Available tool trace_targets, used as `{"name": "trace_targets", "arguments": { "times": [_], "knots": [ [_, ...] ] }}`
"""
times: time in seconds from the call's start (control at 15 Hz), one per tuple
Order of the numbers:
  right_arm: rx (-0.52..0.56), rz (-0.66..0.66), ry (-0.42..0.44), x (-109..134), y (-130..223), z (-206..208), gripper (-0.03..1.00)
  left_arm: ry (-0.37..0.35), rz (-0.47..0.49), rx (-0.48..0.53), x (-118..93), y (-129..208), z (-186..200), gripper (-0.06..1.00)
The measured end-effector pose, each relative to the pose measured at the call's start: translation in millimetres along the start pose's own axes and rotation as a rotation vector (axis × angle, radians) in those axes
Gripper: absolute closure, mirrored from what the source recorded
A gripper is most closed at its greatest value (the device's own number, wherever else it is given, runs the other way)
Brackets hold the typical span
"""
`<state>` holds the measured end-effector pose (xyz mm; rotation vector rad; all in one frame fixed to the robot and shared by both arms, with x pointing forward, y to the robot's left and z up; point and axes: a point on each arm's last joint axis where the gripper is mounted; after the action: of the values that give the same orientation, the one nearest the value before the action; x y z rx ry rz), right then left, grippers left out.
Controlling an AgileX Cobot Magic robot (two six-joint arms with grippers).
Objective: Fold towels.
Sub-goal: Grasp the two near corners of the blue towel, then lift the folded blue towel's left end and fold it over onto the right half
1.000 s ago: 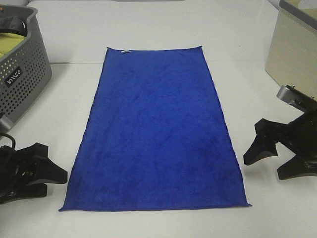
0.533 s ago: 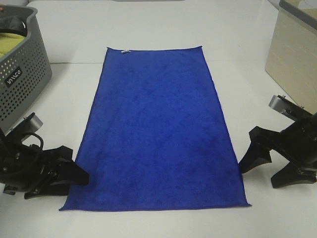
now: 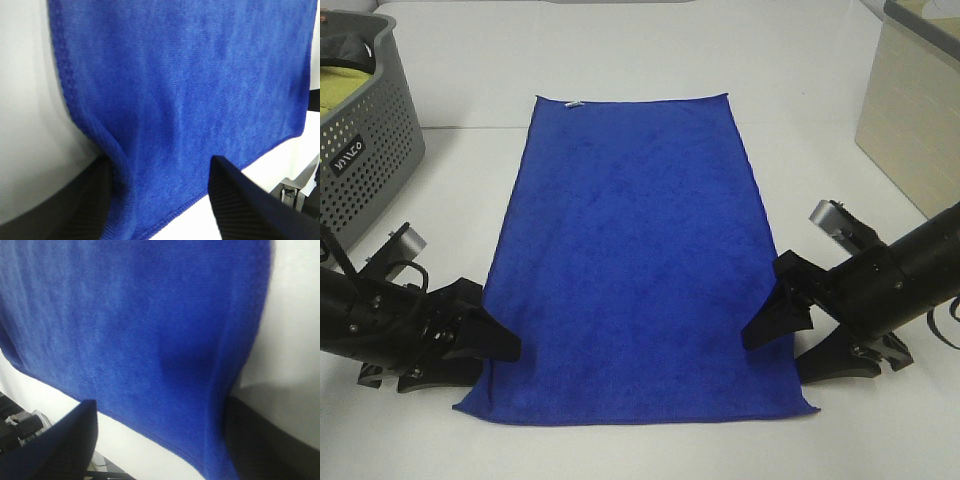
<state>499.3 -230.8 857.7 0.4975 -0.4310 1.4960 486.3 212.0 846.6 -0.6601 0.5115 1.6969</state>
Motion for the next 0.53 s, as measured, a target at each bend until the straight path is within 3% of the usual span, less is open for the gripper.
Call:
{"name": "trace_targets", "arguments": {
  "times": [0.13,0.4,0.53],
  "knots": [
    [0.000,-0.022,0.014,2.3,0.2,-4.6,0.35,0.014,-0.005,0.004,-1.6,-4.8,-2.8,0.40],
    [-0.015,-0.035,0.064,-4.2,-1.7,-8.3,0.93,-0.039,-0.029,0.010,4.7,-5.1,-4.7,0.89],
    [-0.014,-0.036,0.063,-4.1,-1.6,-8.3,0.97,-0.039,-0.046,0.019,4.1,-4.3,-3.9,0.94]
  ]
}}
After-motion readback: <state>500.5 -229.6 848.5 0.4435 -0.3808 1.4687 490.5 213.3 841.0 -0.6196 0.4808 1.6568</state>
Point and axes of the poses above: a point on each arm's last joint axis where the gripper is mounted, z pointing back along that axis away from the gripper, x along the wrist's bending axis when the last joint is at zero, y = z × x, and after that the axes turned 4 degrees about z, right-handed
